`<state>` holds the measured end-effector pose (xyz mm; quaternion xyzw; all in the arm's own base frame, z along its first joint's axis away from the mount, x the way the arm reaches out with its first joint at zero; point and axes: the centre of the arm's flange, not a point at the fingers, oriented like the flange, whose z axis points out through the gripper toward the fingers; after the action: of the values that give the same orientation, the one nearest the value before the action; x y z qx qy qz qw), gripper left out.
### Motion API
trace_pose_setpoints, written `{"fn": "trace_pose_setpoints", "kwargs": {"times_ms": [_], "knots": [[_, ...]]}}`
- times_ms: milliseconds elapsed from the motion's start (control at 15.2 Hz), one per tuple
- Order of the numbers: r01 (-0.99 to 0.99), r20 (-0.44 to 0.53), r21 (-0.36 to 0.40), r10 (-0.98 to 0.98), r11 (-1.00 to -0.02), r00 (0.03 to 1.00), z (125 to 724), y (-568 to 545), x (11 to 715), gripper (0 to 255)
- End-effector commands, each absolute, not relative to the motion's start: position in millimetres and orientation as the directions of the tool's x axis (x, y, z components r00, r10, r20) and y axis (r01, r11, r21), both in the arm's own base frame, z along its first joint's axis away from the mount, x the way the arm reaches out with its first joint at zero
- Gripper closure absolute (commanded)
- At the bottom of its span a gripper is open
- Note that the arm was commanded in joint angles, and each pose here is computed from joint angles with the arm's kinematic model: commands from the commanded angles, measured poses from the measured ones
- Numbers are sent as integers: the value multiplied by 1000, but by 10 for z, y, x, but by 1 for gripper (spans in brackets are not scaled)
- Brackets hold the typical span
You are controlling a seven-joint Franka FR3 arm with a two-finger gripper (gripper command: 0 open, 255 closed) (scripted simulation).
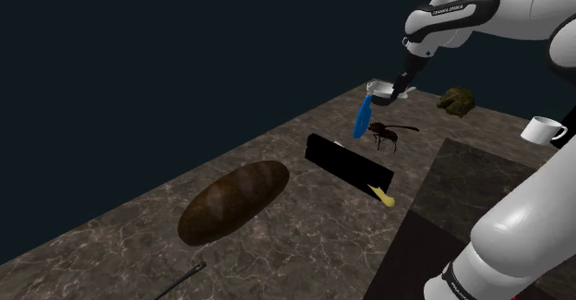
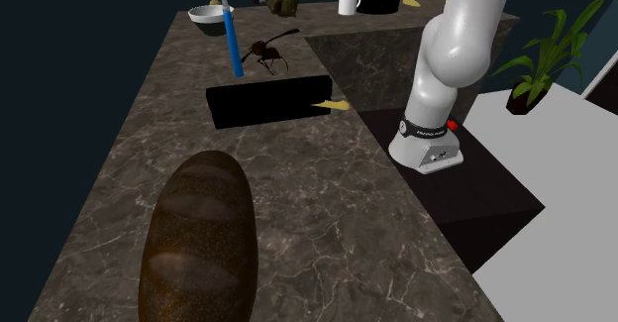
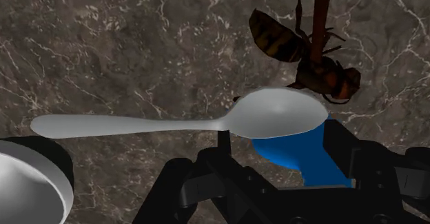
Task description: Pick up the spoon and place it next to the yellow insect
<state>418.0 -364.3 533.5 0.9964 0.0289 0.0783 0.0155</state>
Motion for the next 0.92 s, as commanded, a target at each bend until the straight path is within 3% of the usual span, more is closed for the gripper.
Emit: {"fn": "trace_pose_setpoints", "kwargs": {"times_ms": [0,858], "knots": [[57,155,36,62,-998,986,5350,-3903,4175,255],[57,155,36,62,-998,986,5352,-5616,4269,255]]}}
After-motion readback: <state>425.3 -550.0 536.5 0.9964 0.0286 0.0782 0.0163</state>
